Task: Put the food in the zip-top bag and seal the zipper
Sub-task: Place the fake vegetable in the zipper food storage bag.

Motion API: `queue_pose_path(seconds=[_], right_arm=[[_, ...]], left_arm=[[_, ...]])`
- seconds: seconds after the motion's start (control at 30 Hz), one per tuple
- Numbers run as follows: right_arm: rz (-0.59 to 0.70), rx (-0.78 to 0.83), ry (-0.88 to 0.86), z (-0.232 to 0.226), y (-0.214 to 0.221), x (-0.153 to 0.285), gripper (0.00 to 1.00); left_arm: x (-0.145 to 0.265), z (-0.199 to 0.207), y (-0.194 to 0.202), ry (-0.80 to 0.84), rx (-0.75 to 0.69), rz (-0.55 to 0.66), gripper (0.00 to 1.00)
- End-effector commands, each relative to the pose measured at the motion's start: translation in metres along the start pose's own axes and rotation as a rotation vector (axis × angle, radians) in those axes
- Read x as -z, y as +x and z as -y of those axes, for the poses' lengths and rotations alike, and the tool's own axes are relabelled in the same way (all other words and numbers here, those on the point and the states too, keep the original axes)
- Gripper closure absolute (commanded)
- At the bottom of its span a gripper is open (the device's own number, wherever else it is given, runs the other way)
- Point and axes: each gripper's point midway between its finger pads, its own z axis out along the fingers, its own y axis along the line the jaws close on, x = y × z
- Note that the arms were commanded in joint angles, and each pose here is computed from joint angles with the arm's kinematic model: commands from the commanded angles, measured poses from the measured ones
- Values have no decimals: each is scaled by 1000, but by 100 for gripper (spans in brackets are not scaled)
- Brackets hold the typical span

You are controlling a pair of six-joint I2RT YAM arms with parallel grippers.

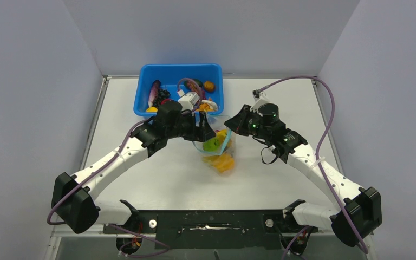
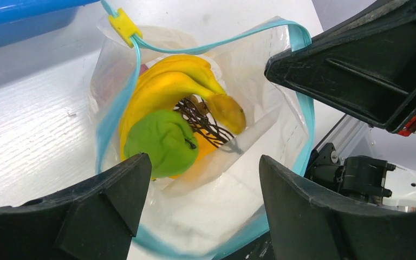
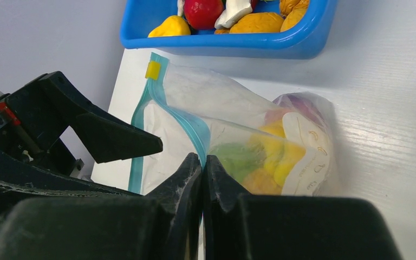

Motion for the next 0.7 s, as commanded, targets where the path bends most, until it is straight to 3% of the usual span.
queue_pose_path(seconds=[0.0, 0.4, 0.67], right_arm=[[71, 20, -59, -18, -23, 4, 100], [91, 90, -3, -8, -26, 13, 100], [121, 133, 10, -6, -32, 19, 100]], left_arm=[[17, 22, -33, 36, -50, 101, 27], [35, 19, -53, -19, -66, 198, 28], [38, -20, -82, -209, -67, 317, 29]])
